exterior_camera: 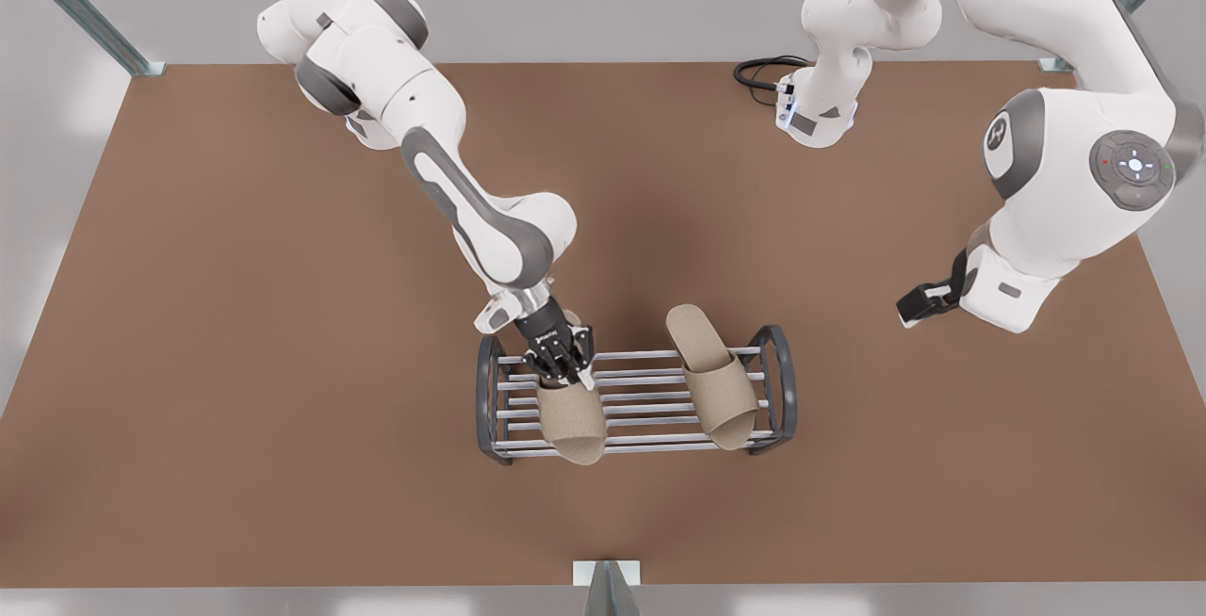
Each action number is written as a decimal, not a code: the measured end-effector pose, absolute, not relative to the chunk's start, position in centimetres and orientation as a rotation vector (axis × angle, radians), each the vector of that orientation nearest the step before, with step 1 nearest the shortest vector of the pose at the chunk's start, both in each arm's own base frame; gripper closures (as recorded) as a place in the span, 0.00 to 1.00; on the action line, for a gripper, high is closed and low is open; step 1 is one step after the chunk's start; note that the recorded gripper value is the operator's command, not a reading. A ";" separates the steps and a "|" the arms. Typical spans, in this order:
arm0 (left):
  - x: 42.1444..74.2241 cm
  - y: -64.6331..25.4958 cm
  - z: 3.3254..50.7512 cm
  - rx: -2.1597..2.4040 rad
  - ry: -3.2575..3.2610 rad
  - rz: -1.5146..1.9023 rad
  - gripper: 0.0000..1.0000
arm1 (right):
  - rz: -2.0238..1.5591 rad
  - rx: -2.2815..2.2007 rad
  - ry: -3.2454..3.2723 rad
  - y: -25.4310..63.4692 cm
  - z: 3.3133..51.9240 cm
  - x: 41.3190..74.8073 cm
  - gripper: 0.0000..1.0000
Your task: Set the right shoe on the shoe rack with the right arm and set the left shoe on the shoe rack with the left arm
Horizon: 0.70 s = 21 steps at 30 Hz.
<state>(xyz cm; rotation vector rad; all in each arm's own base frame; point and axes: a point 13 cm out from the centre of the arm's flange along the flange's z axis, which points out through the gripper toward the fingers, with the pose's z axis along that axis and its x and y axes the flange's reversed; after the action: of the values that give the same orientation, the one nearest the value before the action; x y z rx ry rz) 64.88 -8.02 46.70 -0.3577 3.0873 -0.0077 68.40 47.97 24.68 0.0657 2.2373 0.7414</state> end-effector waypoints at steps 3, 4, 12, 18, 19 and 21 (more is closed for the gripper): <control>64.7 -8.0 46.5 -0.283 3.104 -0.002 0.00 | 0.727 0.068 2.238 47.3 24.0 68.9 0.00; 64.6 -8.2 46.5 -0.256 3.107 0.000 0.00 | 0.725 0.068 2.238 47.3 23.9 69.0 0.00; 64.1 -8.4 46.7 -0.110 3.124 0.012 0.00 | 0.737 0.036 2.233 48.5 25.2 67.7 0.00; 63.6 -10.8 46.5 0.018 3.125 0.092 0.00 | 0.716 -0.020 2.284 49.0 25.8 63.3 0.00; 63.6 -11.0 46.6 0.028 3.124 0.098 0.00 | 0.715 -0.027 2.287 48.7 26.8 62.3 0.00; 63.4 -11.4 46.7 0.046 3.123 0.108 0.00 | 0.727 -0.031 2.281 48.4 29.4 60.5 0.00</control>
<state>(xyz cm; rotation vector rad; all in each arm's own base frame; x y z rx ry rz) 63.41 -11.40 46.68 0.0462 3.1233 0.1076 60.47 48.37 29.43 -0.0313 2.2807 0.7273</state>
